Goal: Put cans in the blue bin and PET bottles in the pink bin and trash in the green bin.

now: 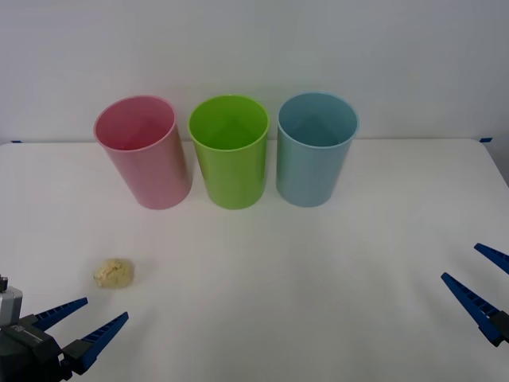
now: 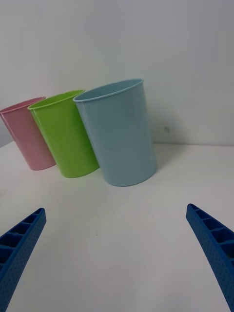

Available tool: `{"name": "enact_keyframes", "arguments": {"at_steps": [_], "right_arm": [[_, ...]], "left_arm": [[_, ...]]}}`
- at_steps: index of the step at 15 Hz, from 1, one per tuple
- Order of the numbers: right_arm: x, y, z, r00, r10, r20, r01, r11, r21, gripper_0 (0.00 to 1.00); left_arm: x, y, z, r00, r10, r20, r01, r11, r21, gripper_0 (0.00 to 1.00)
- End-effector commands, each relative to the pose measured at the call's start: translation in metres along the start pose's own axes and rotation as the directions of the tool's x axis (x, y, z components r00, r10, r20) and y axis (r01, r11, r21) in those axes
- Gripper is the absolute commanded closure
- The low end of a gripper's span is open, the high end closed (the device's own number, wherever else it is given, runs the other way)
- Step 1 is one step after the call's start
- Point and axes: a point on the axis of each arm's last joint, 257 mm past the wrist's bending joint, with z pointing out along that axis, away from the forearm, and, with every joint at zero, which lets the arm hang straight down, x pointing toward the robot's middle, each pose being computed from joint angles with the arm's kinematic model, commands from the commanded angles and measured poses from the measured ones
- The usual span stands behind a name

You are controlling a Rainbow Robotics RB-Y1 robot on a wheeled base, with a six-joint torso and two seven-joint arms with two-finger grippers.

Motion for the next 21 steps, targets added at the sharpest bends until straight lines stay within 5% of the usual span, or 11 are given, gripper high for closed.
{"name": "enact_keyframes", "arguments": {"at_steps": [1, 21], "right_arm": [[0.0000, 0.0000, 0.0000, 1.000, 0.000, 0.000, 0.000, 1.0000, 0.000, 0.00], [0.0000, 0.0000, 0.0000, 1.000, 0.000, 0.000, 0.000, 1.0000, 0.000, 0.00]], "left_arm": [[0.0000, 0.0000, 0.0000, 1.0000, 0.000, 0.000, 0.000, 1.0000, 0.000, 0.00], [0.0000, 0.0000, 0.0000, 1.0000, 0.000, 0.000, 0.000, 1.0000, 0.000, 0.00]]}}
